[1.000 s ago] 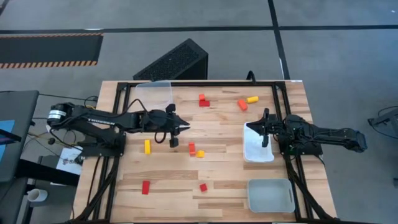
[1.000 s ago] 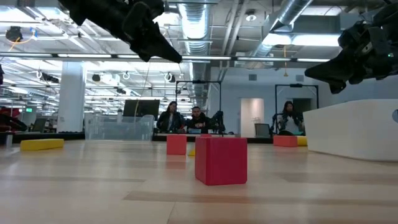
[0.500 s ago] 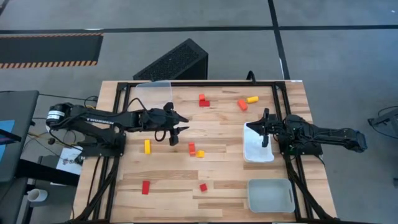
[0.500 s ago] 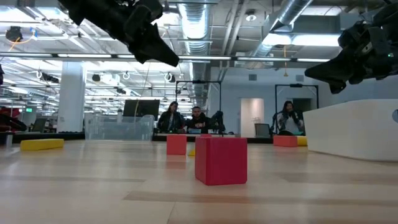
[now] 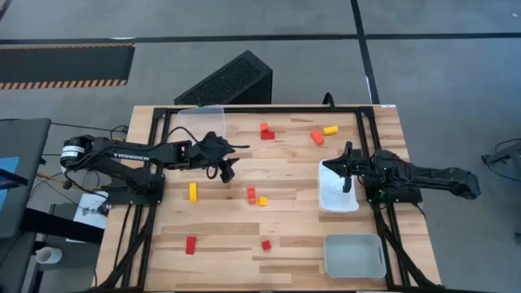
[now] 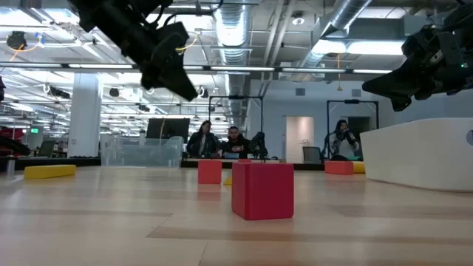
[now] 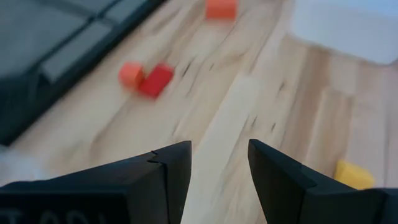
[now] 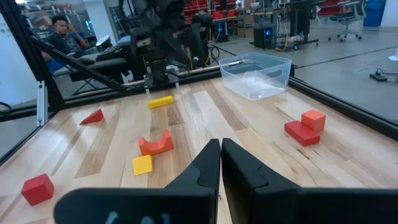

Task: Sort & place blocks by color
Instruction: Put the left yellow block into the transparent bin

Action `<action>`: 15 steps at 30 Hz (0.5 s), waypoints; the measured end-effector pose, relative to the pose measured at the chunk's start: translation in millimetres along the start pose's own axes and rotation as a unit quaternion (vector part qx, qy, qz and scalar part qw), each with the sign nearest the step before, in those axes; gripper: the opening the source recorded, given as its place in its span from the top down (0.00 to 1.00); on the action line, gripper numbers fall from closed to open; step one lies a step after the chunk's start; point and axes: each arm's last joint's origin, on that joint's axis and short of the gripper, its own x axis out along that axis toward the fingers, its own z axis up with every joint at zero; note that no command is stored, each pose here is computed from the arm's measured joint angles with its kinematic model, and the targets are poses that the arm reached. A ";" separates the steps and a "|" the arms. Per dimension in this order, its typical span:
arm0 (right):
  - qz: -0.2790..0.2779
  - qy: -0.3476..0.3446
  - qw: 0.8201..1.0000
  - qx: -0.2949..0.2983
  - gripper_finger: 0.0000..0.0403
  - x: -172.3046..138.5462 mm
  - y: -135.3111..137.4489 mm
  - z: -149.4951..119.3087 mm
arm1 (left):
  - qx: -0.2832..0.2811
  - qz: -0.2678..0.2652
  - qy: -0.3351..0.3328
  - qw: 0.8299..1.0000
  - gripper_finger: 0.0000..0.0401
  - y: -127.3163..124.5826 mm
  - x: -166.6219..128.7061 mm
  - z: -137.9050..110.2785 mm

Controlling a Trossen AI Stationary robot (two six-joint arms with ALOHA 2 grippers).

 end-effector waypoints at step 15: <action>0.000 0.000 1.000 0.000 0.90 0.0 0.0 0.1 | -0.078 -0.013 0.059 0.995 0.63 5.6 -48.8 -13.0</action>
